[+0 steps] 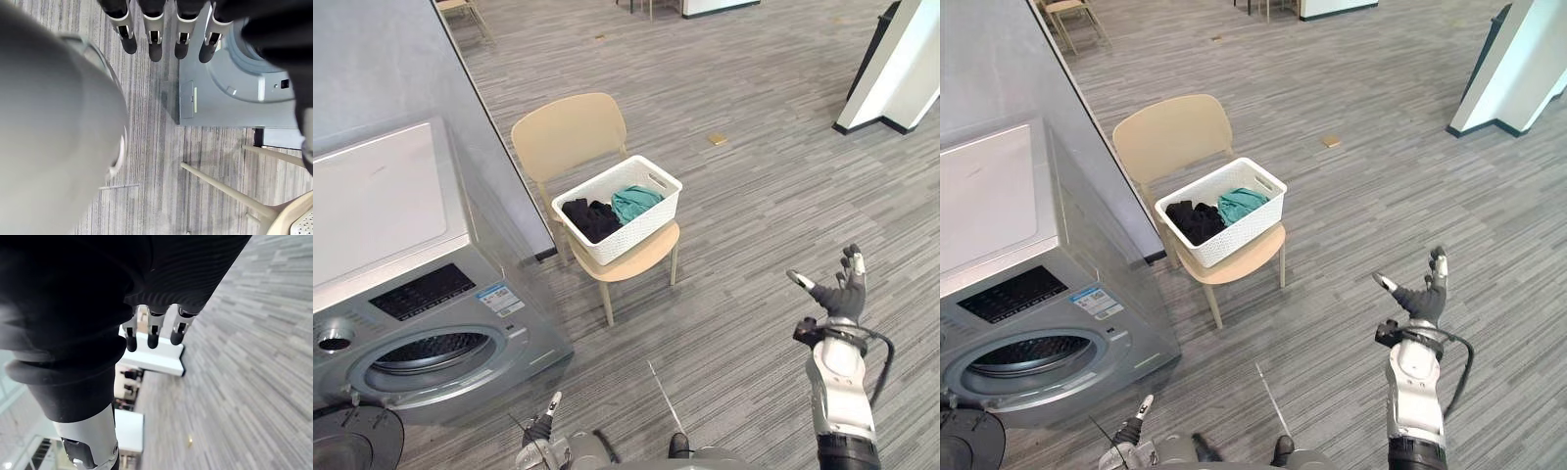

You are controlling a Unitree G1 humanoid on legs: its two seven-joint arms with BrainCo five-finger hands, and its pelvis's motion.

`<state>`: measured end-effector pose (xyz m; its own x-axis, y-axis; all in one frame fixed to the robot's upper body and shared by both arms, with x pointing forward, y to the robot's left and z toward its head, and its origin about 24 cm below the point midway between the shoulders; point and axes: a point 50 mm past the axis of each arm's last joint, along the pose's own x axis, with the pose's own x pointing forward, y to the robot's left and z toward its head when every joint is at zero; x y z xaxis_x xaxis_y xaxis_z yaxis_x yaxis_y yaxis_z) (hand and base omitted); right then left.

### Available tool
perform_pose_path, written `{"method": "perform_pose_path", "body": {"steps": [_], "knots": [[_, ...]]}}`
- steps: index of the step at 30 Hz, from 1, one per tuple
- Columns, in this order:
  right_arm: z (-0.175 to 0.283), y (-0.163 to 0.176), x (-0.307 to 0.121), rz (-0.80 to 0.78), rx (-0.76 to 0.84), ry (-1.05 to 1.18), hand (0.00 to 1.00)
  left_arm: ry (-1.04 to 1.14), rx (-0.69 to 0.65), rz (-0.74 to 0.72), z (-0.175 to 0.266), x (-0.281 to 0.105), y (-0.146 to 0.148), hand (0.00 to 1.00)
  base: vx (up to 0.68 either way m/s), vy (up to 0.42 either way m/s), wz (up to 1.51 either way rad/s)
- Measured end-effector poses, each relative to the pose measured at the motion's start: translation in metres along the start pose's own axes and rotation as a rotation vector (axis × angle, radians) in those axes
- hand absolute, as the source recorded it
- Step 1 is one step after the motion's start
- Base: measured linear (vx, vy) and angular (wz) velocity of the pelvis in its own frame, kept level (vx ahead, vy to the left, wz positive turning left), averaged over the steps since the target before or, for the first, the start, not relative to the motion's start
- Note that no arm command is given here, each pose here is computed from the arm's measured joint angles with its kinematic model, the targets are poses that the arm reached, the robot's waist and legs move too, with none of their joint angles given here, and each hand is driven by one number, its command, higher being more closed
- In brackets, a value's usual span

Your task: Pick up the laundry basket with both hands and put the clothes into the washing machine.

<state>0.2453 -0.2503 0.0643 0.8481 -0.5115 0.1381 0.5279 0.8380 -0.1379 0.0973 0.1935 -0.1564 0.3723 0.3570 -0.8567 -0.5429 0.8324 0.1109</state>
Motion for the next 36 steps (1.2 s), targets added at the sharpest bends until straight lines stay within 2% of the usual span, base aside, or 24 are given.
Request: {"method": "perform_pose_path", "body": {"steps": [4,8,10,13,19,21,25,28,30,36], "knots": [[0.035,0.044,0.017,0.168,0.009,-0.146,0.00,0.006,-0.003,-0.017,-0.002,0.000,-0.001,0.00,0.22,0.123,-0.50],[0.032,0.076,0.003,0.329,-0.029,-0.159,0.00,0.003,-0.012,0.008,0.002,0.003,0.007,0.00,0.32,0.163,0.11],[0.026,0.088,-0.008,0.405,-0.025,-0.135,0.00,0.014,0.062,0.027,0.001,0.005,0.017,0.00,0.33,0.105,0.38],[0.019,0.087,-0.014,0.437,-0.042,-0.116,0.00,0.030,0.154,0.042,-0.001,0.006,0.025,0.00,0.33,-0.004,0.88],[0.018,0.065,-0.004,0.411,-0.113,-0.140,0.00,-0.013,0.174,0.018,0.012,0.009,0.015,0.00,0.28,-0.193,1.15],[0.016,0.066,-0.004,0.428,-0.154,-0.144,0.00,-0.031,0.201,0.039,0.017,0.011,0.024,0.00,0.21,-0.370,1.09],[0.008,0.056,0.002,0.422,-0.238,-0.134,0.00,-0.002,0.157,0.032,0.005,0.007,0.018,0.00,0.15,-0.366,0.84],[-0.001,0.034,0.011,0.354,-0.273,-0.090,0.00,-0.007,0.127,0.034,0.006,0.007,0.017,0.00,0.03,-0.169,0.88],[-0.009,0.021,0.015,0.321,-0.302,-0.048,0.00,0.001,0.089,0.066,0.005,0.007,0.026,0.00,-0.02,-0.082,0.85],[-0.031,0.014,0.010,0.348,-0.374,0.039,0.00,0.070,0.121,0.124,-0.017,0.002,0.051,0.00,-0.05,-0.003,0.44]]}}
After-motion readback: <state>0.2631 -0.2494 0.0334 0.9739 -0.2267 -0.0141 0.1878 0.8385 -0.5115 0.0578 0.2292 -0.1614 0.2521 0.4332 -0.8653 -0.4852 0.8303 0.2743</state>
